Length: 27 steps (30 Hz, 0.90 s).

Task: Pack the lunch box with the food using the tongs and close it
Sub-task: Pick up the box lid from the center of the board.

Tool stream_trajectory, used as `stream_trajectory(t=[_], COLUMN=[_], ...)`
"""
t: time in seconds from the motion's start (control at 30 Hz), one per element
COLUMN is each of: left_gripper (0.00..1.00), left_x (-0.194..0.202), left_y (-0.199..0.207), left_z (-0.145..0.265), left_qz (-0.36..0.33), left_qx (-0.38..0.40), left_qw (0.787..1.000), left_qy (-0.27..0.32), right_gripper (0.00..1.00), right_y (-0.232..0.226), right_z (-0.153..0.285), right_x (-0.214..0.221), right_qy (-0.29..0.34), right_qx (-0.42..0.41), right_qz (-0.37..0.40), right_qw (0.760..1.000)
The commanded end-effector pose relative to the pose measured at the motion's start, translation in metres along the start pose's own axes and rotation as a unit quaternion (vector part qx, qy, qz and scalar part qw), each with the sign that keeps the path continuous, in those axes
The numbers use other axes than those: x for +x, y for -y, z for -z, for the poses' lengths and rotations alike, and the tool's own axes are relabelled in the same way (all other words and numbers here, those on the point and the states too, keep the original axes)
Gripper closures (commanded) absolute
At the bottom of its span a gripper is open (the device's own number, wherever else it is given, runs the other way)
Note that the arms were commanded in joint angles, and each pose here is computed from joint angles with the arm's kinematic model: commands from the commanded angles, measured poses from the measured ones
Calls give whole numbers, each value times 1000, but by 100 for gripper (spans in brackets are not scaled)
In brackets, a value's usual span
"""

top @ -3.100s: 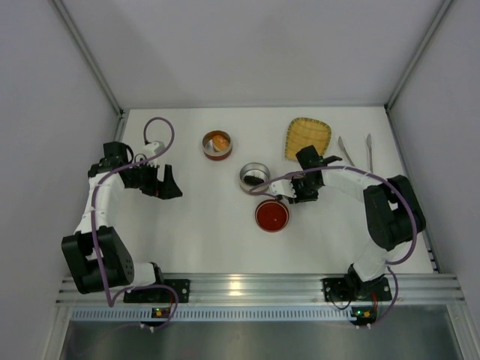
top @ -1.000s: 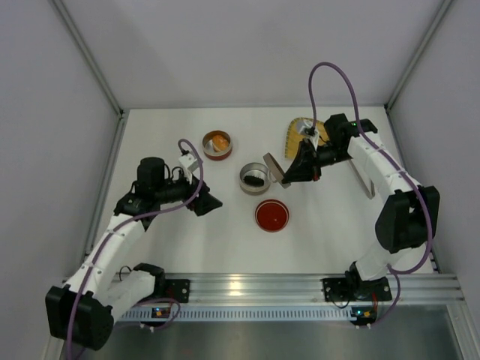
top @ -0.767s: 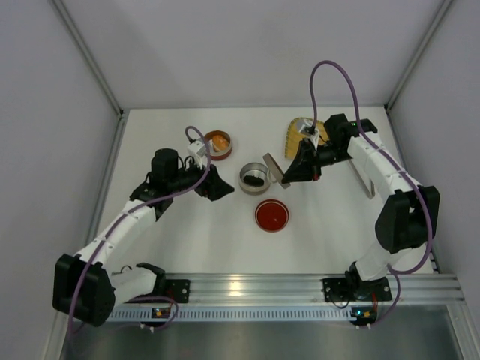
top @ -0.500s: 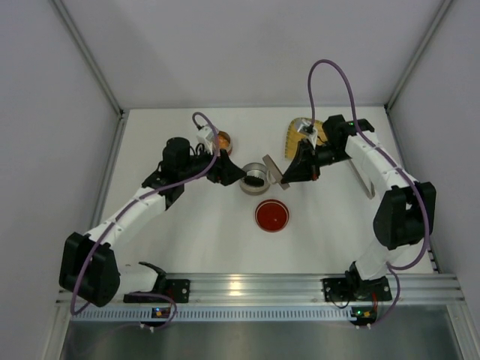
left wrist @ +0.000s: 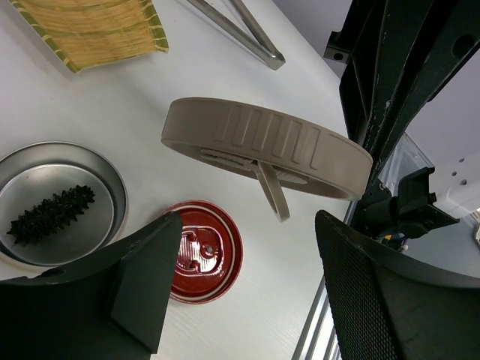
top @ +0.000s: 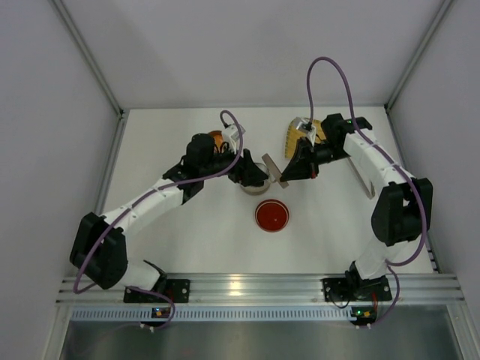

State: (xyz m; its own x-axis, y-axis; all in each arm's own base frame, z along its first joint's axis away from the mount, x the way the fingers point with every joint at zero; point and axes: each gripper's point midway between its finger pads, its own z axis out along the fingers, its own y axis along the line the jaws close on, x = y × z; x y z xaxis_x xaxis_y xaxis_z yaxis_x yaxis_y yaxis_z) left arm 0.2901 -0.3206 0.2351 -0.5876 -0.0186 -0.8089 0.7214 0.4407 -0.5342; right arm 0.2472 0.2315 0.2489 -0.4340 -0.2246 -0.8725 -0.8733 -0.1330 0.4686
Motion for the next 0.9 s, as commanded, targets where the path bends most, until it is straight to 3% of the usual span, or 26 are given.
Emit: stream_trajectory(t=[0.0,0.27,0.4,0.7,0.87], left_gripper=[23,32,50,57,73], left_x=[-18,-21,-18,-9,-11], left_y=[15,16,13,16,19], left_z=[-7,-20,-27,-33,-32], left_qz=[-35,-37,-25,-23,-23], left_qx=[23,24,22,32,38], left_qw=[999,999,999,999,999], left_qy=[16,13,9,-4,-2], right_gripper=[100,100,100,100,100], right_y=[-32,-39,-39,-44,-49], right_z=[0,0,1,1,1], right_x=[-29,-33,-35,-38,-39], right_qy=[63,73,75,75,75], right_qx=[-40,-44,-45,-46,-46], right_qz=[-60,-58,-60,-59,-55], right_qw=[995,995,994,994,995])
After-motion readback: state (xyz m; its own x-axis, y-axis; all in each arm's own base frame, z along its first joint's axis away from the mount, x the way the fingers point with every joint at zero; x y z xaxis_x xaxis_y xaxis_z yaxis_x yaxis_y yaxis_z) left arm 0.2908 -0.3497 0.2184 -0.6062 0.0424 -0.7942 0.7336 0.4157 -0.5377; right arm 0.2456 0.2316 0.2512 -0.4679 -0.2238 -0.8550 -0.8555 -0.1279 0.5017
